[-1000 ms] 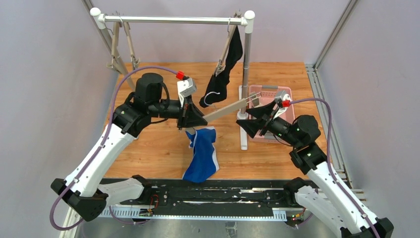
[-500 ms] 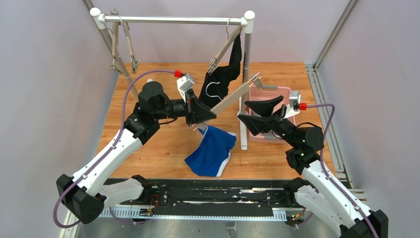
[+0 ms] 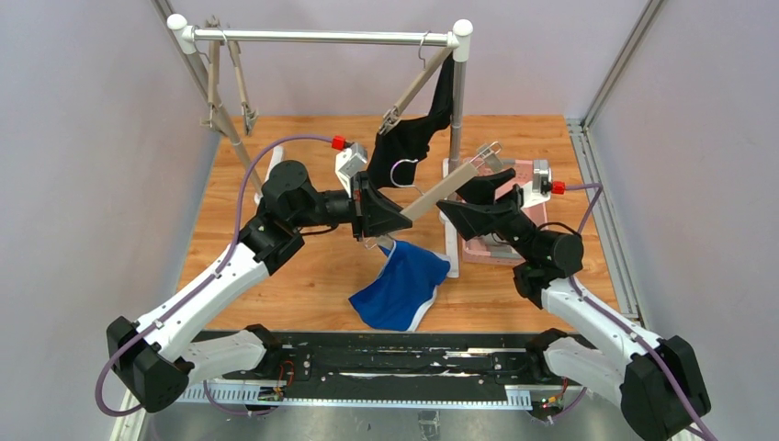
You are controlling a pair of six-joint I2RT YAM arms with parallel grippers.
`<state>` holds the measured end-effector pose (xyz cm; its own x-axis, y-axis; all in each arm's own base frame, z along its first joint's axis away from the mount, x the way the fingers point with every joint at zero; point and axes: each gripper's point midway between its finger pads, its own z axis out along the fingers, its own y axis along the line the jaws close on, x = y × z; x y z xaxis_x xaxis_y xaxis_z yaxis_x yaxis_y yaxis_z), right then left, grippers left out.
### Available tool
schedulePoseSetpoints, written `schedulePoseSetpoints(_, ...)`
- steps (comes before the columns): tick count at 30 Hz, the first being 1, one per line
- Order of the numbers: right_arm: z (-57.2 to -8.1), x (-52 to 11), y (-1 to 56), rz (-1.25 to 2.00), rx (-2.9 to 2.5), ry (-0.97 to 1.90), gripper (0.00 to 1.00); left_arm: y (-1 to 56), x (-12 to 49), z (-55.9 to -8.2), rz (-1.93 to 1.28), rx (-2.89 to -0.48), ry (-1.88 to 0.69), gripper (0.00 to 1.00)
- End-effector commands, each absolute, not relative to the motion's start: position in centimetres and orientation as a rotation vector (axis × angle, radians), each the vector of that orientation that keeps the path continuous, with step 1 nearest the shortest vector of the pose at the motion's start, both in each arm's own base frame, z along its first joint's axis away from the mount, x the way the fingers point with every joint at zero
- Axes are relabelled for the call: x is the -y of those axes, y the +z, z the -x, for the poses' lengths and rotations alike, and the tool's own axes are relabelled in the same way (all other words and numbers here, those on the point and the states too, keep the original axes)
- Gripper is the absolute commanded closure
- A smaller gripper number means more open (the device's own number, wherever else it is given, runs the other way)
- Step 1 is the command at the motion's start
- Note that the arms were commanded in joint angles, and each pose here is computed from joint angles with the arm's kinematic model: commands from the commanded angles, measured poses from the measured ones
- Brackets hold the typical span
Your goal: Remove the underwear clipped to the hanger
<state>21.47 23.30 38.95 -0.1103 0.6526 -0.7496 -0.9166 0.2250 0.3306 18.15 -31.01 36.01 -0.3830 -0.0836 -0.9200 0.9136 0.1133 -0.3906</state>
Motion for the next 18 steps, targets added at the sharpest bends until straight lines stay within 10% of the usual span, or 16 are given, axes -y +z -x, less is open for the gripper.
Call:
schedulePoseSetpoints(1,-19.6,-23.2,41.9,0.362,-0.842,1.432,0.25,37.7,31.0,-17.5,-0.862,-1.413,-1.419,1.00)
schedulePoseSetpoints(10,-20.1,-24.7,41.7,0.409,-0.890,1.463,0.55,38.0,31.5,-17.6,-0.855,-1.401,-1.423,1.00)
schedulePoseSetpoints(18,-20.0,-25.0,41.8,0.408,-0.886,1.476,0.38,37.8,32.1,-17.8,-0.849,-1.408,-1.431,1.00)
